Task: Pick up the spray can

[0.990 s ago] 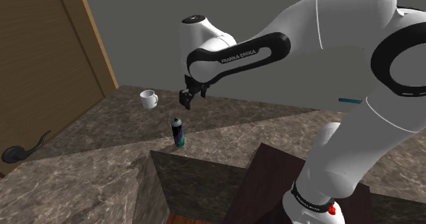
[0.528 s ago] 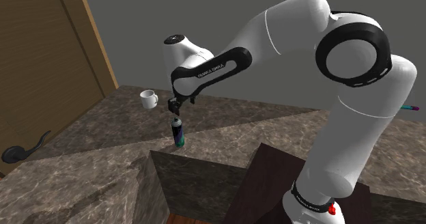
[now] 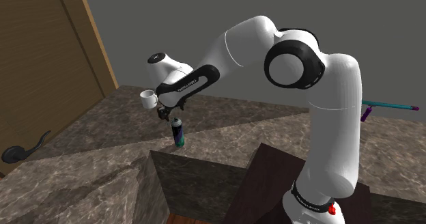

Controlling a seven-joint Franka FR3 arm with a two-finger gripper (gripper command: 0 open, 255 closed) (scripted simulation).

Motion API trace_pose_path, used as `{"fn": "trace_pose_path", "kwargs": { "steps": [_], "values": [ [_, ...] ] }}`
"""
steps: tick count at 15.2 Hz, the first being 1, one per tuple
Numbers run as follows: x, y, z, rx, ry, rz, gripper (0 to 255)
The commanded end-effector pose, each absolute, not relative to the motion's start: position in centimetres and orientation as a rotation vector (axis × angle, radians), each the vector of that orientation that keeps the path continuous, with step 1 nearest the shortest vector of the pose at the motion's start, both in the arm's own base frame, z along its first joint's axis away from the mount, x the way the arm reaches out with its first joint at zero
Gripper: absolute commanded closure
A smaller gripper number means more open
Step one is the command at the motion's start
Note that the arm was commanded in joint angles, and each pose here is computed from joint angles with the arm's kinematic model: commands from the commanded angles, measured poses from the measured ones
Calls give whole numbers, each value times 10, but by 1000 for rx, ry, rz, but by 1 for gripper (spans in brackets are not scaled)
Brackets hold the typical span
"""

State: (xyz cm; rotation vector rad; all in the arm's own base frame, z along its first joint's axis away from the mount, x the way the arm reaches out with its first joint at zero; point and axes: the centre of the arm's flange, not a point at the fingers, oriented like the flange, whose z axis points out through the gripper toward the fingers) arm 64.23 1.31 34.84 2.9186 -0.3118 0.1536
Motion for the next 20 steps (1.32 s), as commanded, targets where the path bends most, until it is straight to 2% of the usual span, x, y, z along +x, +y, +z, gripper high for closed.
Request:
{"fn": "trace_pose_path", "kwargs": {
  "steps": [1,10,11,20],
  "values": [
    [656,13,332,2908,-322,147,0],
    [656,13,292,2908,-322,147,0],
    [656,13,292,2908,-322,147,255],
    [656,13,292,2908,-322,147,255]
  ]
}}
